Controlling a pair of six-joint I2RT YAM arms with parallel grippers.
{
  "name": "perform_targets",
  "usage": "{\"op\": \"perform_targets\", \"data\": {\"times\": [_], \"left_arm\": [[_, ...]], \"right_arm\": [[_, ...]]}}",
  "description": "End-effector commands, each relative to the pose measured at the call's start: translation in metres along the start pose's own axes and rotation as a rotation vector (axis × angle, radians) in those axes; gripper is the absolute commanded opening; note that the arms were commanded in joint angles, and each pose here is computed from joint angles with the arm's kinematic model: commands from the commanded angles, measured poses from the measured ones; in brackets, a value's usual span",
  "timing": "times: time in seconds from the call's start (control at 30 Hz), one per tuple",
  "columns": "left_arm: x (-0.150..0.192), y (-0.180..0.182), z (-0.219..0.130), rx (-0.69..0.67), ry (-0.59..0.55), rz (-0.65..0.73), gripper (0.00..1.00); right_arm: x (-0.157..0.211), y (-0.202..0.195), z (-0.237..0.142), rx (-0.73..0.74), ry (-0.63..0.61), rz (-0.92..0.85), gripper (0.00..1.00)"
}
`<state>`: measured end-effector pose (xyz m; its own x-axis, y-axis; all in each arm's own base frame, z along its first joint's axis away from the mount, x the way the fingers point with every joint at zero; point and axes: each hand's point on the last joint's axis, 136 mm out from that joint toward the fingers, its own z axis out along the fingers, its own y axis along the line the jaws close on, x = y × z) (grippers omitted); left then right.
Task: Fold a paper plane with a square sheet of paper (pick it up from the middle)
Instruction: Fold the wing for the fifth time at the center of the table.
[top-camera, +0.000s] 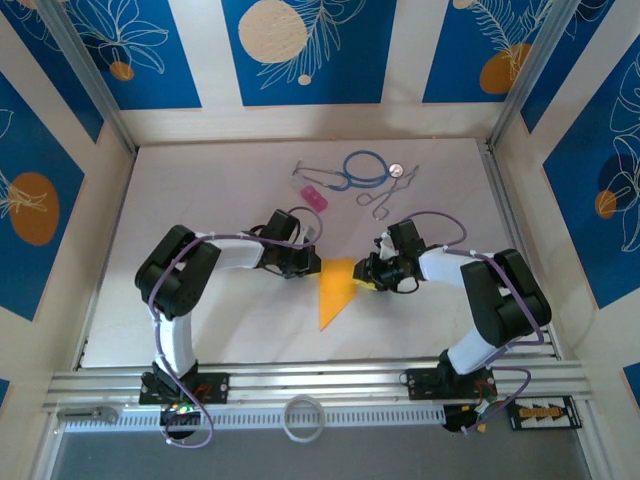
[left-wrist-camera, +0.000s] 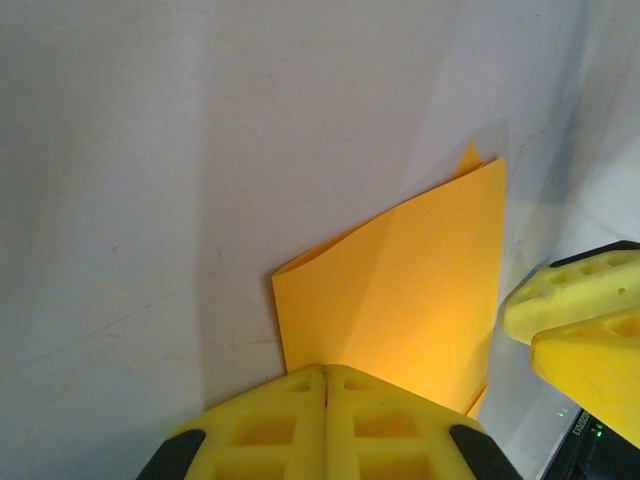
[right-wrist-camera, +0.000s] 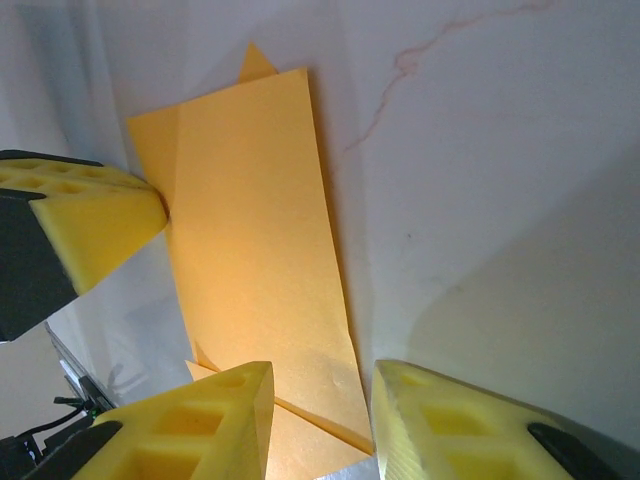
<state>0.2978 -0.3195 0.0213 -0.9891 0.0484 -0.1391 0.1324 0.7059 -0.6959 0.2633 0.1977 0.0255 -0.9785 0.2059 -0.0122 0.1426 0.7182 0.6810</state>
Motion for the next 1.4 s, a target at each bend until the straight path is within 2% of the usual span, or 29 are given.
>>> {"op": "perform_targets", "data": {"times": [0.0,0.23,0.47,0.77,1.37], "left_arm": [[0.011,0.016,0.006,-0.046,0.049,-0.015,0.01],[0.011,0.017,0.005,-0.046,0.049,-0.016,0.01],[0.011,0.016,0.005,-0.044,0.047,-0.015,0.01],[0.011,0.015,0.005,-0.039,0.048,-0.018,0.0],[0.012,0.019,0.005,-0.042,0.044,-0.032,0.0]], "right_arm": [[-0.011,0.008,-0.004,-0.01,-0.018,-0.025,0.32],[-0.013,0.005,0.008,-0.007,0.02,0.003,0.32],[0.002,0.001,0.016,-0.01,0.062,0.003,0.31],[0.01,0.011,0.011,-0.066,0.08,-0.006,0.31],[0.034,0.001,0.006,-0.043,0.08,0.095,0.32]]}}
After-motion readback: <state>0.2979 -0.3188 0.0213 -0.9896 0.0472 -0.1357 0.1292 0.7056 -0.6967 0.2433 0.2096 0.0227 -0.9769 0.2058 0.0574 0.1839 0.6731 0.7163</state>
